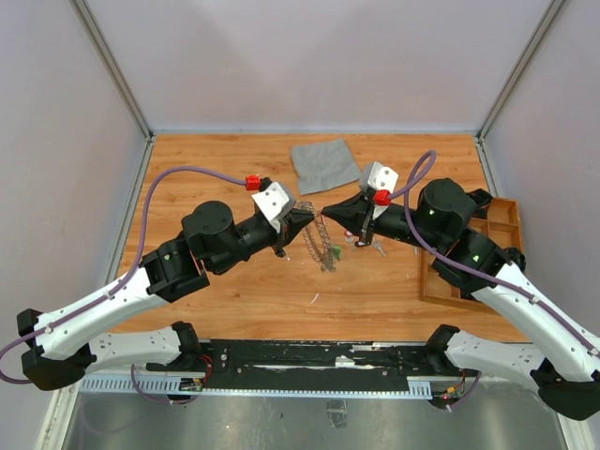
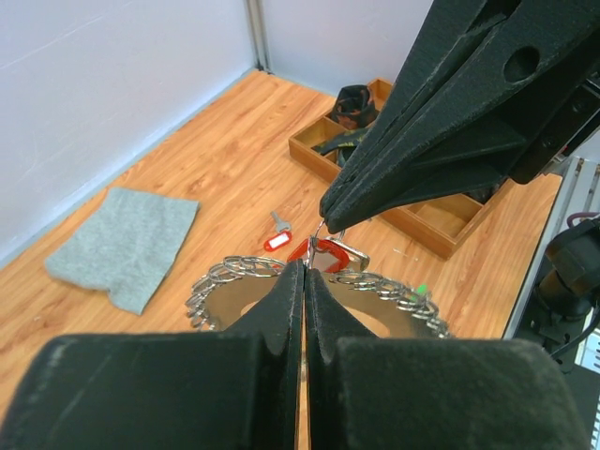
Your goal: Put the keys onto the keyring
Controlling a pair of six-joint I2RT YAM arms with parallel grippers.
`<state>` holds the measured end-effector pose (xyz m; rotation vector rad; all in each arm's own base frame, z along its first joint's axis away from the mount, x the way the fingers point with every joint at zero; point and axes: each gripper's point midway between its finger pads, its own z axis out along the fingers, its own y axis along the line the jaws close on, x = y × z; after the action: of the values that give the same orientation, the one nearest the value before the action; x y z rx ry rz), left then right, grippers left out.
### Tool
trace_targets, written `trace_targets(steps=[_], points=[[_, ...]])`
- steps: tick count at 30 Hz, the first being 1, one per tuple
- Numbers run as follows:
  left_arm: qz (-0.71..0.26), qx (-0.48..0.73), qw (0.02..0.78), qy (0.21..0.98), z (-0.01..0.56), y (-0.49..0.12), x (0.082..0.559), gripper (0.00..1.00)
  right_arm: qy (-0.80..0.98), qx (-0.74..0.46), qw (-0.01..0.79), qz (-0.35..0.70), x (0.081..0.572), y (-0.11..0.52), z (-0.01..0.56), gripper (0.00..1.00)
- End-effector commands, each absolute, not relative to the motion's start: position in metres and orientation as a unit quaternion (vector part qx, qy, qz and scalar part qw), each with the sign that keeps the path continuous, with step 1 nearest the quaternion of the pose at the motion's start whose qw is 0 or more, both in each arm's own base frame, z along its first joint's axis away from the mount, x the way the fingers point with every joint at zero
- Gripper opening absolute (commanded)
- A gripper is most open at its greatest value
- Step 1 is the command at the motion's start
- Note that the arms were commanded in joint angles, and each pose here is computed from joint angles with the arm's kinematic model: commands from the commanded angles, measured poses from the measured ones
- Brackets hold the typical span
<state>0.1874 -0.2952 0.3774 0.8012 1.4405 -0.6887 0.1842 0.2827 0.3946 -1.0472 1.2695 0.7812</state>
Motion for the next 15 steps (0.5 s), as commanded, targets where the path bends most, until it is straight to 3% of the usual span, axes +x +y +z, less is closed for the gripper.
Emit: trace_targets(steps=[1, 15], points=[[-0.32, 0.332, 0.651, 0.603, 0.402, -0.297, 0.185, 0.01, 0.559, -0.447, 0.612, 0.336, 0.183, 0.28, 0.39, 0.0], [-0.322, 0.335, 0.653, 0.598, 0.403, -0.298, 0.184, 0.01, 0.577, -0.442, 0.601, 0.333, 0.186, 0.28, 0.379, 0.01]])
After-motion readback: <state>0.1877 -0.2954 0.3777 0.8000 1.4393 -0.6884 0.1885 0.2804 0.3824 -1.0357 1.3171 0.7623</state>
